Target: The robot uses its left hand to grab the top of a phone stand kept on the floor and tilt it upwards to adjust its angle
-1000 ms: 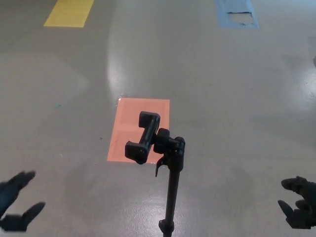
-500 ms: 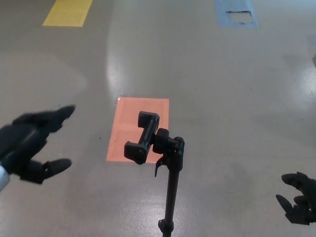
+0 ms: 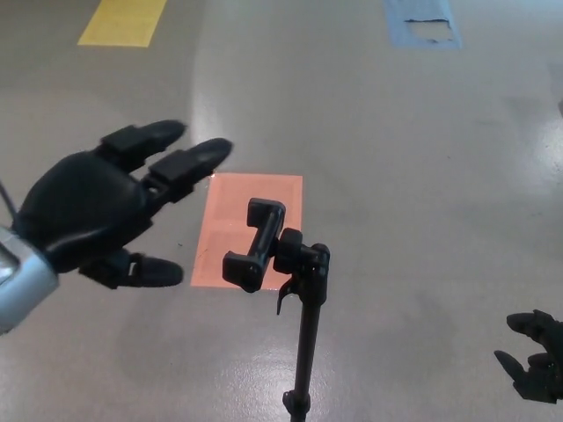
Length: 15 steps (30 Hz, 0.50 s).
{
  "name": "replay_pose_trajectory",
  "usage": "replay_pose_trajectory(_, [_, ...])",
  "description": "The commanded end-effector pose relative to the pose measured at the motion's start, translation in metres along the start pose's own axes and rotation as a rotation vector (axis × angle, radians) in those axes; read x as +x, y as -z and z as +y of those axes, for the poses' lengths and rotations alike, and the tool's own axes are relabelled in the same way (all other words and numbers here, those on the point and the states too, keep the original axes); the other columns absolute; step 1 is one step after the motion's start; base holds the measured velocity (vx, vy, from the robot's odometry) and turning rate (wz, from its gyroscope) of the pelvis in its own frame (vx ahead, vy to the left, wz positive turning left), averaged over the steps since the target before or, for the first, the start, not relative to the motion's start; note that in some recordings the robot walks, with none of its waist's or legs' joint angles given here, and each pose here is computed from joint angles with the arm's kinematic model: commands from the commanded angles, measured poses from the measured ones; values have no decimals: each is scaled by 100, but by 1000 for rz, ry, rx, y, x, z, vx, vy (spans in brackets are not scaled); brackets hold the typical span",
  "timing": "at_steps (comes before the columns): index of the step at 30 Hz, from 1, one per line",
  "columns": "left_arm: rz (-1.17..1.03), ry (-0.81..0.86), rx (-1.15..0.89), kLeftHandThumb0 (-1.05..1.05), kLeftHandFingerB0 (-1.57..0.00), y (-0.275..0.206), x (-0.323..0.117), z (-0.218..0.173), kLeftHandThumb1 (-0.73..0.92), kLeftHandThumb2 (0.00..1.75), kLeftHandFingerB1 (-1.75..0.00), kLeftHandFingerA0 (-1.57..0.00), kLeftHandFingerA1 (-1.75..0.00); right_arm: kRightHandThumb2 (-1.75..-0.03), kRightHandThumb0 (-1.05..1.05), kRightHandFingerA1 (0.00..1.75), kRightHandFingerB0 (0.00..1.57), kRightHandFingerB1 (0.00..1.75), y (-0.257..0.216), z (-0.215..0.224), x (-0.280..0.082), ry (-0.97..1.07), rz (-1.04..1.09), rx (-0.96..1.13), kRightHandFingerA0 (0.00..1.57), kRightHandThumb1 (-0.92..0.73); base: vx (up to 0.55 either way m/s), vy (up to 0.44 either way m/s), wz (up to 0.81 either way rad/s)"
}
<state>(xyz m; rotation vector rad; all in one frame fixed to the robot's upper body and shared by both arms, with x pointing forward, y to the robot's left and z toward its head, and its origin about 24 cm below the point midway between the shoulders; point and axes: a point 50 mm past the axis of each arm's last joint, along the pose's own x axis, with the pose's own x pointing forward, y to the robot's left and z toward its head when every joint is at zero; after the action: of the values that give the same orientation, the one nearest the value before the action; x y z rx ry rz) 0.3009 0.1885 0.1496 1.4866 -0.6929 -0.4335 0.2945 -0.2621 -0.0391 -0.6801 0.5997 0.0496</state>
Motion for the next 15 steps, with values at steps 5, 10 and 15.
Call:
replay_pose_trajectory(5, [-66,15,172,-87,-1,-7,14,16,57,87,-6,-12,-12,-64,-60,37,18,30,3,-6,0,-2,18,0,22,-80,0,0,0])
replay_pose_trajectory(10, [-70,7,172,-83,0,-6,20,19,54,88,-11,-9,-18,-107,-31,52,7,50,2,-5,0,-12,30,-26,8,-55,0,0,0])
replay_pose_trajectory(15, [-66,17,179,-86,0,-3,23,19,57,91,-10,-10,-20,-107,-30,52,7,50,3,-5,0,-23,41,-42,9,-55,0,0,0])
